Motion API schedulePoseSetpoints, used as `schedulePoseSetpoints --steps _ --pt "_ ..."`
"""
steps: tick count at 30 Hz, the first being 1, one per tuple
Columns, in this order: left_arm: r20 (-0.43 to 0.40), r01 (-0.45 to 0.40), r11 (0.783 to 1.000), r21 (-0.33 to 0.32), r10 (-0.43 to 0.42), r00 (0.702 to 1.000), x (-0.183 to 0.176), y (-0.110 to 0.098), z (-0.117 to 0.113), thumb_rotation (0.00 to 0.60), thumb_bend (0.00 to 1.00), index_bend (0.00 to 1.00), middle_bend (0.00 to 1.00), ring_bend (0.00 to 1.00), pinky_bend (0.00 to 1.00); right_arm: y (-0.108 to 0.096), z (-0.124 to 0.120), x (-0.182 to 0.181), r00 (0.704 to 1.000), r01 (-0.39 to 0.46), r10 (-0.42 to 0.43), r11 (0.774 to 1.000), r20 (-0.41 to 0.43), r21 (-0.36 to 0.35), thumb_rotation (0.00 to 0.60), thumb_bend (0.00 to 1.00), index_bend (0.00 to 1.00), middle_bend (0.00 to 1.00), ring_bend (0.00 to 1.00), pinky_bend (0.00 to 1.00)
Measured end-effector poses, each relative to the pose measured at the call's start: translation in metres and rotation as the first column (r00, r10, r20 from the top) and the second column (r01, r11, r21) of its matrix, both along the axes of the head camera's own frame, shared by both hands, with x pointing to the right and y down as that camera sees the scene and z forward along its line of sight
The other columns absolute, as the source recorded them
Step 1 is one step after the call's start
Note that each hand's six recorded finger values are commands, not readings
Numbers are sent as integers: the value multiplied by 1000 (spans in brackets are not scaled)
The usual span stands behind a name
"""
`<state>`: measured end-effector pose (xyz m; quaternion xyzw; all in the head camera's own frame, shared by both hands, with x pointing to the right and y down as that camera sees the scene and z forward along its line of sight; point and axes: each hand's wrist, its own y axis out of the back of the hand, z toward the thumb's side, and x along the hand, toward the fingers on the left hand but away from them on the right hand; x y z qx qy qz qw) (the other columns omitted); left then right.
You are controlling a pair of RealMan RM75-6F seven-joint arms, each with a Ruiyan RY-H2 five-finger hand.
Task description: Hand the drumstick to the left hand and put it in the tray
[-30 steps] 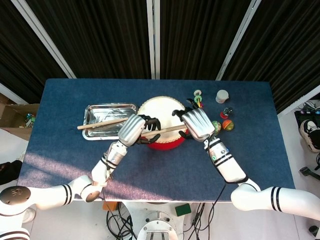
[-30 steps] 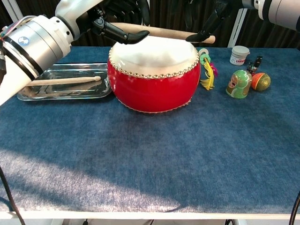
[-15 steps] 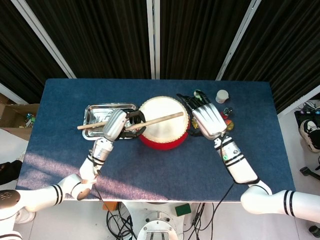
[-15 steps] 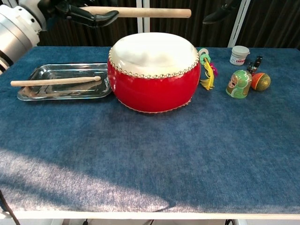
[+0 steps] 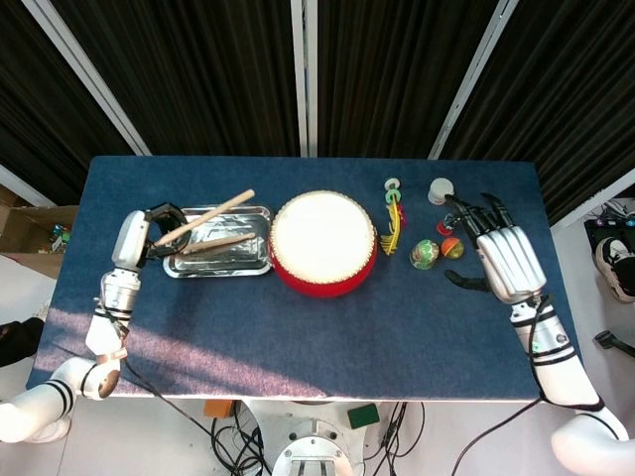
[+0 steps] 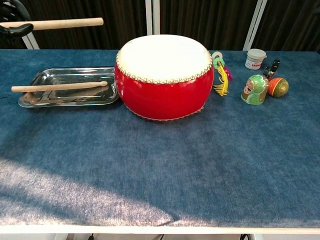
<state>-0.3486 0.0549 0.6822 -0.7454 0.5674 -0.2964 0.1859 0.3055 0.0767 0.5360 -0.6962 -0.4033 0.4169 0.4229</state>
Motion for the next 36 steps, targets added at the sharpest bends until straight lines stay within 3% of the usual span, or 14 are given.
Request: schedulePoseSetpoints --steps 7,18,27,33,36 --pt "66 -9 995 -96 15 998 -21 7 34 600 593 676 674 618 627 16 -5 20 999 -37 37 999 11 1 600 13 0 208 209 110" --pt "43 -82 984 -155 90 995 16 23 72 600 591 679 650 573 594 27 -6 26 998 -60 60 998 16 -6 600 13 0 209 209 107" --pt "119 -99 982 -159 119 986 14 22 83 600 565 655 463 331 387 29 -8 33 996 -84 84 996 21 -7 600 13 0 215 209 107" --pt "188 -108 980 -168 140 972 8 21 90 600 514 574 360 249 306 29 -7 35 995 -92 92 996 22 -12 600 13 0 225 209 107" --pt "226 -107 978 -181 147 963 4 21 94 600 462 487 302 213 273 29 -9 36 995 -96 96 995 25 -10 600 13 0 231 209 107"
